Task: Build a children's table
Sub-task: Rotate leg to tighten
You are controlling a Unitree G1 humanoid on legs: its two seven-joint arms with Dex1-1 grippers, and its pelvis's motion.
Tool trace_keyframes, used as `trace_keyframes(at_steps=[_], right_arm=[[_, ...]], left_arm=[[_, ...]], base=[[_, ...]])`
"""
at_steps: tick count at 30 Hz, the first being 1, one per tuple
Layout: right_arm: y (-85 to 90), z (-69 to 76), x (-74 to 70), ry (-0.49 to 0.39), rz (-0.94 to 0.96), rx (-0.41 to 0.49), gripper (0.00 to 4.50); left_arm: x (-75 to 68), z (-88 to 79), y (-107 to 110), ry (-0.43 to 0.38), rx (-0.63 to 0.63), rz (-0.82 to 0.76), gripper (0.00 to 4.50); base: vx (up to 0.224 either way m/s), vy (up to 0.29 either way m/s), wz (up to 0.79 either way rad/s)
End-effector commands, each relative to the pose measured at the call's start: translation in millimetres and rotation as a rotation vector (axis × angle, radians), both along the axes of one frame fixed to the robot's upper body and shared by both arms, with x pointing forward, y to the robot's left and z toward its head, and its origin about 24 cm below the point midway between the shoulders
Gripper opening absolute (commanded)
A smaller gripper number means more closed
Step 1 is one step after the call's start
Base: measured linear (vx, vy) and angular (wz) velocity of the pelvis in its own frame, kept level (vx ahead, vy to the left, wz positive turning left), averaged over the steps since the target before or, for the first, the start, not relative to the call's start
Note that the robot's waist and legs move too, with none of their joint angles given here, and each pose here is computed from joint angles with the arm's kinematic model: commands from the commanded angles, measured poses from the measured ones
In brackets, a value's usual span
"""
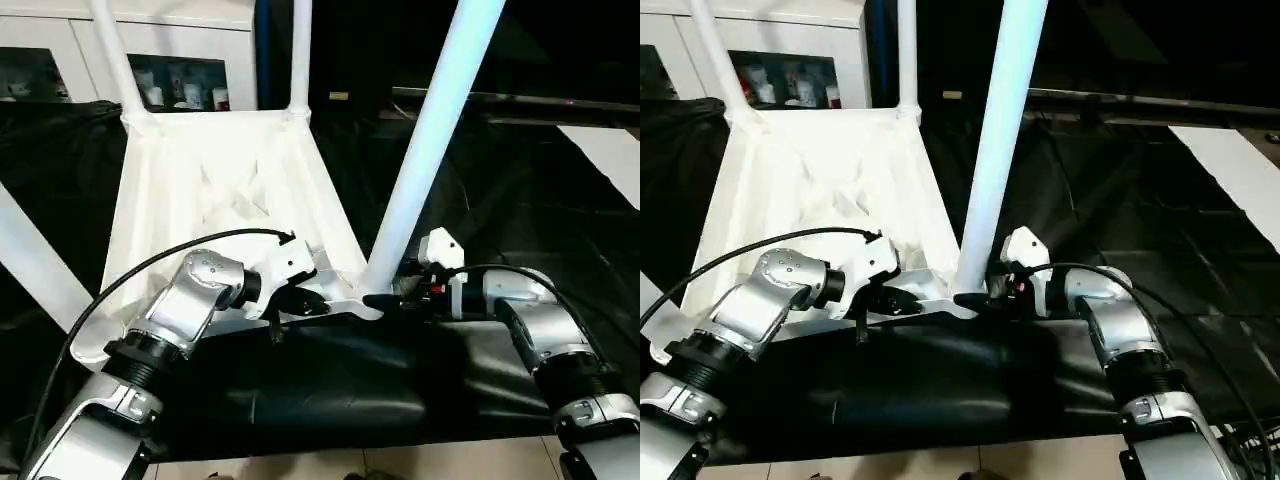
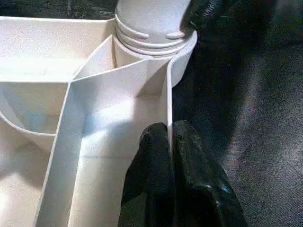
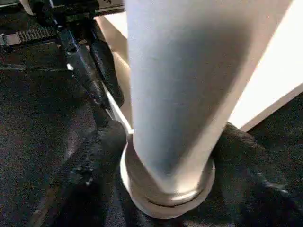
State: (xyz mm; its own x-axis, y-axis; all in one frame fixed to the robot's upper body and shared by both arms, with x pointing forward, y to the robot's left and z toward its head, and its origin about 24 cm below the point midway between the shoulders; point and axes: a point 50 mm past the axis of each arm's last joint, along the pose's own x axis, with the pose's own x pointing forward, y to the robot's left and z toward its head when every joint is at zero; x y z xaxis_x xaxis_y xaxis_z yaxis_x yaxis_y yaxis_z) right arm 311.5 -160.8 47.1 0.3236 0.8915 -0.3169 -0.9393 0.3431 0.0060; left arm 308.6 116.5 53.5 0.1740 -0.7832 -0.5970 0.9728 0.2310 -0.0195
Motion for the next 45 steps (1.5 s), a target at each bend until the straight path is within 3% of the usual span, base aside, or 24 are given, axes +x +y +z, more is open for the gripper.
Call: trace_keyframes(at_steps=[1,6,13,15,18,20,21,24,26,27,28,32,35,41,45], right_arm=[[-2.3,0.9,2.0,0.013,0.002,-0.001,2.67],[-1.3,-0.6,2.3,0.02,0.001,0.002,2.2],[7.0,-17.9,-6.6,0.096,-0.045,0.029,2.09],[19.3,-38.7,0.4,0.119,-0.312,0.011,2.06],[28.5,-47.0,4.2,0.141,-0.454,0.015,2.06],[45.8,-54.5,10.4,0.168,-0.647,0.017,2.05],[45.8,-54.5,10.4,0.168,-0.647,0.017,2.05],[74.1,-50.2,15.6,0.16,-0.701,0.034,2.05],[79.0,-45.9,16.3,0.121,-0.663,0.037,2.05],[82.2,-43.3,16.6,0.093,-0.642,0.035,2.61],[84.6,-40.0,16.4,0.065,-0.608,0.046,2.61],[79.8,-31.0,18.4,0.05,-0.569,0.127,3.03],[64.0,-21.4,15.7,0.01,-0.419,0.14,3.26],[33.7,-9.4,-3.4,-0.056,-0.071,0.09,3.26],[15.3,-4.5,-11.9,-0.032,0.064,0.047,3.26]], left_arm=[[-7.2,-18.7,8.4,0.081,0.073,0.012,0.0],[-7.6,-18.5,8.5,0.082,0.071,0.008,0.0],[-2.1,-19.3,-0.9,0.023,0.045,0.08,0.0],[3.7,-22.5,-18.7,-0.026,0.021,0.18,0.0],[6.3,-23.7,-30.2,-0.05,0.013,0.231,0.0],[9.6,-22.7,-51.5,-0.08,-0.012,0.294,0.0],[9.6,-22.7,-51.5,-0.08,-0.012,0.294,0.0],[7.5,-19.3,-74.0,-0.103,-0.035,0.267,0.0],[6.5,-18.5,-76.7,-0.102,-0.041,0.25,0.0],[6.0,-18.2,-78.3,-0.101,-0.044,0.242,0.0],[5.0,-17.9,-78.7,-0.1,-0.047,0.223,0.0],[1.2,-21.1,-72.3,-0.081,-0.029,0.173,0.0],[-5.7,-25.0,-57.4,-0.041,-0.013,0.097,0.0],[-13.3,-21.6,-31.6,0.01,-0.023,-0.012,0.0],[-21.9,-14.1,-20.0,0.055,-0.058,-0.129,0.0]], base=[[0.0,0.0,0.0],[0.0,0.0,0.0],[0.0,0.0,0.0],[0.0,0.0,0.0],[-0.019,0.002,-0.02],[-0.056,0.015,-0.06],[-0.056,0.028,-0.1],[-0.012,0.019,-0.05],[0.0,0.0,0.0],[0.0,0.0,0.0],[0.0,0.0,0.0],[0.0,0.0,0.0],[0.0,0.0,0.0],[0.071,-0.036,0.12],[0.068,-0.047,0.03]])
